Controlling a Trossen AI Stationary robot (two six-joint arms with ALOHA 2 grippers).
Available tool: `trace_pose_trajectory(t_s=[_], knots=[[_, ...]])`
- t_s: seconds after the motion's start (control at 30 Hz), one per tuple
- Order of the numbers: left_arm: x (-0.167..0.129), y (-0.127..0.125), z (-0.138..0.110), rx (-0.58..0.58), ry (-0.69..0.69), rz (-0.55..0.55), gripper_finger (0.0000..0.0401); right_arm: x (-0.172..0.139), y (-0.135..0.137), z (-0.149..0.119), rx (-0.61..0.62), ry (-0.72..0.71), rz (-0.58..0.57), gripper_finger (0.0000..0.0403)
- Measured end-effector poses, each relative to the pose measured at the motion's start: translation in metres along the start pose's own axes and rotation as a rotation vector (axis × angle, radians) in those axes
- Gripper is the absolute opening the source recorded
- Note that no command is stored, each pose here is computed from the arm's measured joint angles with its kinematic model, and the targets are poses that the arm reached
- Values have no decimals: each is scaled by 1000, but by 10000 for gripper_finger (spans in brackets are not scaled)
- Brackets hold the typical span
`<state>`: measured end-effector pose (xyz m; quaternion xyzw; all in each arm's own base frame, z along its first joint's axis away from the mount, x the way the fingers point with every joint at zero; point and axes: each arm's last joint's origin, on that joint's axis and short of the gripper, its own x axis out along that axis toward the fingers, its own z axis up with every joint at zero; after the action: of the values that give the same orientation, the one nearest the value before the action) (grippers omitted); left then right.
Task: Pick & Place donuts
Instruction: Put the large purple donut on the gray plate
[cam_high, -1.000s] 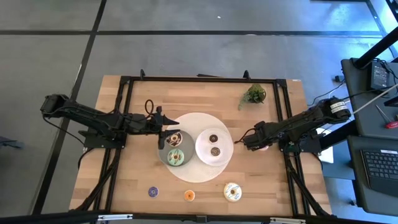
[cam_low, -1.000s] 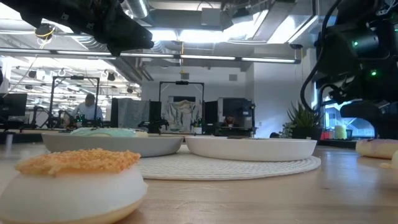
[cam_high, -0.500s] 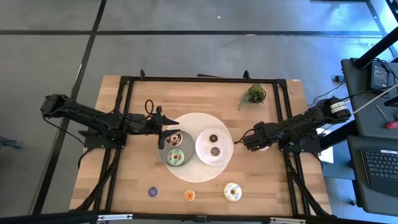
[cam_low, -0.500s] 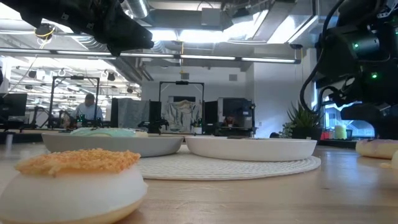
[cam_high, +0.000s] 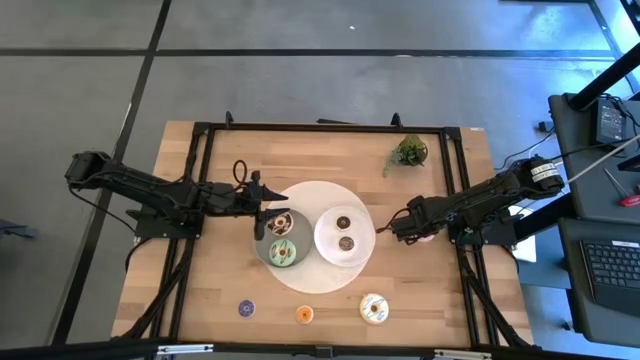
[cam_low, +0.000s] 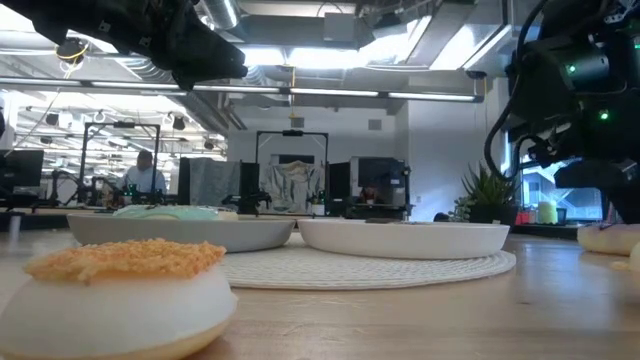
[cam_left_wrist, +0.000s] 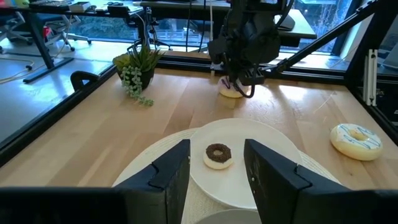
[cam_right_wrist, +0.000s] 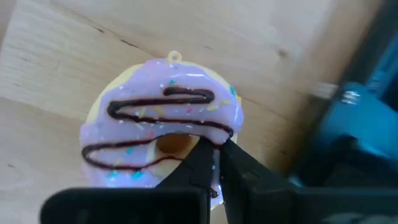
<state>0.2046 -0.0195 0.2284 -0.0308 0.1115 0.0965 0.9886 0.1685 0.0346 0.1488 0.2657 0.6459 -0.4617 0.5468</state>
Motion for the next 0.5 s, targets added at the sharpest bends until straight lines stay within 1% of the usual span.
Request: trace_pose_trajectory(t_s=[0.13,0.23,0.37,0.5], knots=[[0,0,0,0,0,0,146,-17,4,3,-26,-14,10,27],[0,0,0,0,0,0,144,-35,12,9,-63,-93,64,28],[0,0,0,0,0,1,146,-64,21,18,-129,-272,114,21],[0,0,0,-1,0,0,149,-92,32,29,-198,-531,173,20]])
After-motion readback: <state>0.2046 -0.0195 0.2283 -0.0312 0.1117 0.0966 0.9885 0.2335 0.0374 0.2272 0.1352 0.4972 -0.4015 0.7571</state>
